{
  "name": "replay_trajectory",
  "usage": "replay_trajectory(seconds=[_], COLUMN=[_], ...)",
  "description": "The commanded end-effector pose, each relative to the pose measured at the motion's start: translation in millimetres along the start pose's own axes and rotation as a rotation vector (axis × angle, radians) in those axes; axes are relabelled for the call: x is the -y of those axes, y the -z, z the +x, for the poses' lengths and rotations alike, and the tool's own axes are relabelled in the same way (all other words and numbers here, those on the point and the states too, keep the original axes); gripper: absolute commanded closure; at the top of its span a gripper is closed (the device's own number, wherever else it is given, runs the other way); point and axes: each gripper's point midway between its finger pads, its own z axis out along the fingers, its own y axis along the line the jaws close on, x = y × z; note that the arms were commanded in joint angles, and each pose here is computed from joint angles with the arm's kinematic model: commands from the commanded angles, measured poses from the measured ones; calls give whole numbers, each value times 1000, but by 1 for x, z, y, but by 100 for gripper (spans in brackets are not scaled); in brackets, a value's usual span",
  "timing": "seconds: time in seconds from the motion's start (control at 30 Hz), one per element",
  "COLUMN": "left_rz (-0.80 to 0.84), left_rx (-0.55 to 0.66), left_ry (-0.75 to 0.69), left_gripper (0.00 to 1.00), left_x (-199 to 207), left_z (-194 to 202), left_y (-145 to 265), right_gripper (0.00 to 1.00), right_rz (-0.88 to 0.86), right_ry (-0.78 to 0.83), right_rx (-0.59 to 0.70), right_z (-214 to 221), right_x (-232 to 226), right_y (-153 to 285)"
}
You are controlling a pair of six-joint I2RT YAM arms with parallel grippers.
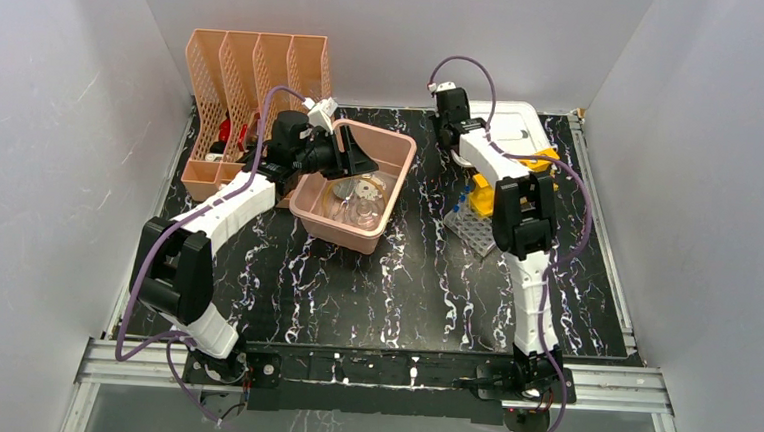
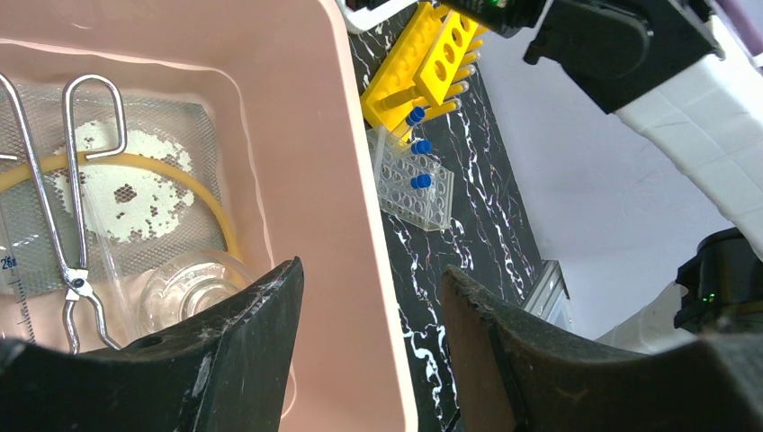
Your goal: Organize the chemistry lab equipment
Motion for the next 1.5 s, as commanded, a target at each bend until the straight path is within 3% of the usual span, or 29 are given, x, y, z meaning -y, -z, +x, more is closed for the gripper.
replay_trajectory(seconds=[0.0, 0.37, 0.63, 0.87, 1.1, 1.47], left_rz=[43, 61, 66, 68, 25, 84], left_rx=[34, 29, 31, 40, 85, 216], left_ry=[-39, -30, -26, -39, -61, -23], left_gripper=[44, 44, 44, 44, 44, 44], left_x=[18, 19, 19, 25, 25, 15], left_z=[-14, -14, -16, -22, -35, -74], left_y=[12, 9, 6, 8, 21, 65], right_gripper=[100, 100, 100, 100, 100, 100], right_rz=[123, 127, 28, -207, -349, -876], right_ry=[-14, -46, -107, -154, -160, -218], right_rx=[295, 427, 510, 640, 683, 772], right_z=[-107, -157, -185, -207, -219, -211], right_x=[46, 65, 64, 40, 26, -21], right_y=[65, 132, 189, 260, 305, 393])
